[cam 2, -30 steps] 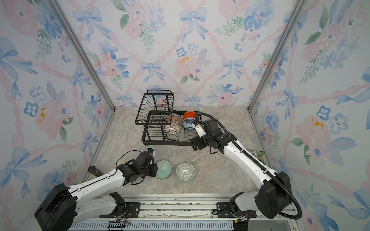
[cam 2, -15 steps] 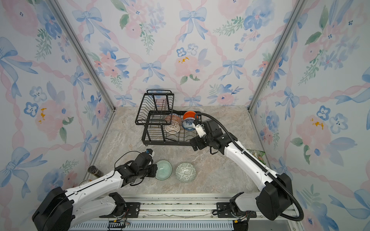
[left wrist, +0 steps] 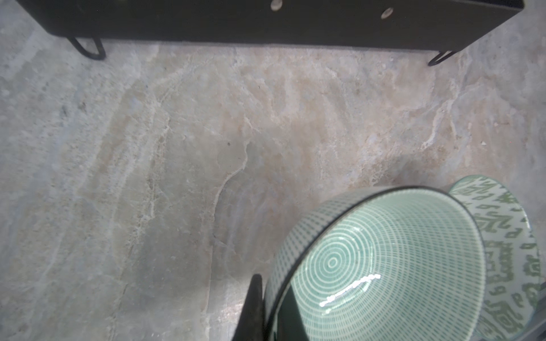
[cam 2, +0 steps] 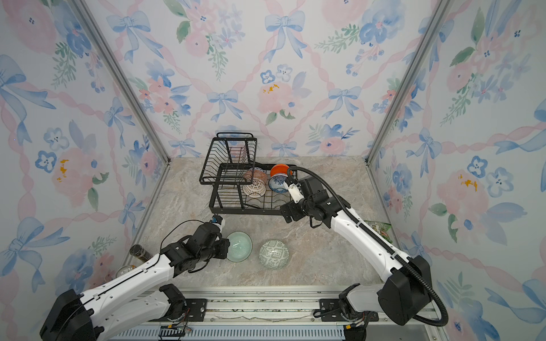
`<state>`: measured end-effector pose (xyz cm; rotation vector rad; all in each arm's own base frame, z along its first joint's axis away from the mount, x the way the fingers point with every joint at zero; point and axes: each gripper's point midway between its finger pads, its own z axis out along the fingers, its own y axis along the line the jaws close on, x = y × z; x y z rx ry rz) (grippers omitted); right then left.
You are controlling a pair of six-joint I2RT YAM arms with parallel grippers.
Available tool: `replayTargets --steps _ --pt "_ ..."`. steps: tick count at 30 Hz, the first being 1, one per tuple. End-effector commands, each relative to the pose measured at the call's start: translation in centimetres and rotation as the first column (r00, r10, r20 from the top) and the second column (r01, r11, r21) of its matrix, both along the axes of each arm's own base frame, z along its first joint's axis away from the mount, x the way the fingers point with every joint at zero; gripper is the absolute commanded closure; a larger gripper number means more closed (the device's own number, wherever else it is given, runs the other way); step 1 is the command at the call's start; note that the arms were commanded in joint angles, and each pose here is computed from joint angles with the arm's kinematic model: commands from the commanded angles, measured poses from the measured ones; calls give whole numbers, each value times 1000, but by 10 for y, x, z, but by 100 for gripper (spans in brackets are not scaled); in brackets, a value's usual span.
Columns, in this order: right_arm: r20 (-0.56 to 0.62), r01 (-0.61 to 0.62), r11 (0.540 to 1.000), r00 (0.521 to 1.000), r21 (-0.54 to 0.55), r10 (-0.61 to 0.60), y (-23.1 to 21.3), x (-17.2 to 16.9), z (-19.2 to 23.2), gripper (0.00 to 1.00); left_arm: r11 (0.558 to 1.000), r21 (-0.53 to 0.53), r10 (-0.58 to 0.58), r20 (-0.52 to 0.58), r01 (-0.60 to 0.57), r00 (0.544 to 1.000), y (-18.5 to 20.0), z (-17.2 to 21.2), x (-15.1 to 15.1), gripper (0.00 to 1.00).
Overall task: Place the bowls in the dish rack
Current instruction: 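Close the left gripper on the pale green bowl rim and lift it, then carry the pale green bowl toward the right gripper while the right gripper approaches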
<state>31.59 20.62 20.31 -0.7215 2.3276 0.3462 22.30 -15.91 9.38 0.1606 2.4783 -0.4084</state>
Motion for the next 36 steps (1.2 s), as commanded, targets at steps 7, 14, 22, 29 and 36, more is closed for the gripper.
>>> replayTargets --steps 7,14,22,29,36 --pt "34 -7 1000 999 10 6 0 -6 16 3 999 -28 -32 212 39 977 -19 80 32 100" --pt "80 -7 995 997 96 0 0 -9 41 3 998 -2 -57 322 62 945 -32 129 52 100" --pt "115 -29 979 993 204 6 10 -13 73 3 995 57 -102 387 86 916 -53 158 68 100" --pt "140 -47 966 990 254 12 21 -15 92 3 988 115 -138 419 99 898 -71 170 79 100" --pt "162 -83 959 986 271 39 37 -18 104 3 985 141 -156 435 104 887 -84 179 89 100"
